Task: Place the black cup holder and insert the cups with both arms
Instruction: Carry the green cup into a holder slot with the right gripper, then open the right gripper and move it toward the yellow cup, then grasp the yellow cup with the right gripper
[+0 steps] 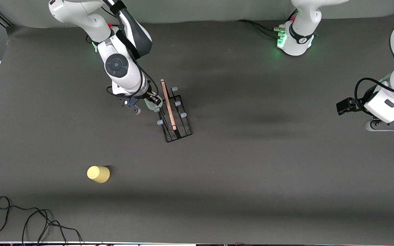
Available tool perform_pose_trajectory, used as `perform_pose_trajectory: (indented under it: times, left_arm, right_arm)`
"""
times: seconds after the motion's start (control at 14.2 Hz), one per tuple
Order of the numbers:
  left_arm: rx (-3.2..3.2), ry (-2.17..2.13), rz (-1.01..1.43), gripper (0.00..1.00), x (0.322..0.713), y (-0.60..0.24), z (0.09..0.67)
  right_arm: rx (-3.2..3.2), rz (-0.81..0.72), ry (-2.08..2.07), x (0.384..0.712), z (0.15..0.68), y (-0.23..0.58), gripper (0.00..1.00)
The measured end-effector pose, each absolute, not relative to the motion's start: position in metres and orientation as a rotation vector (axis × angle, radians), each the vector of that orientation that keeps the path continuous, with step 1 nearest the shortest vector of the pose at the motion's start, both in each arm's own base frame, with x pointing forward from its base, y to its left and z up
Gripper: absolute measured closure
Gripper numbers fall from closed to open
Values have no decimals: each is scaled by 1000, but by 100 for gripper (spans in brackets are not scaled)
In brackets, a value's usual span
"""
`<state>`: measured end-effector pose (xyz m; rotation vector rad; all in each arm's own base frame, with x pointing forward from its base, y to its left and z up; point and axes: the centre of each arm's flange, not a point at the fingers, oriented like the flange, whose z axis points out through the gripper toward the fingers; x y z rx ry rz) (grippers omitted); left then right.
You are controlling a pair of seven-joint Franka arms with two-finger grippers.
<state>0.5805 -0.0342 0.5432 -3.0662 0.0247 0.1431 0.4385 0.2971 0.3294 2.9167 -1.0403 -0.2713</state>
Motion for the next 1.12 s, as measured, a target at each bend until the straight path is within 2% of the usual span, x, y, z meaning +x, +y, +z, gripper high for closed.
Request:
perform_pose_trajectory:
  times: [0.14,0.21,0.42,0.56,0.91,1.12]
  left_arm:
    - [-3066,25,142,0,580,-34,543]
    - [-3066,24,142,0,580,-34,543]
    - [-3066,24,142,0,580,-34,544]
    - [-3066,23,141,0,580,-34,544]
    - [-3066,23,141,0,580,-33,544]
    - [-3066,23,142,0,580,-33,544]
  right_arm:
    - [2913,-285,-1047,449,354,301,4]
    - [2911,-295,-1048,457,374,302,0]
    - [2935,-287,-1065,489,438,287,0]
    - [3016,-247,-936,518,462,250,0]
    - [3123,-181,-356,604,438,100,0]
    - [3154,-149,-164,662,411,38,0]
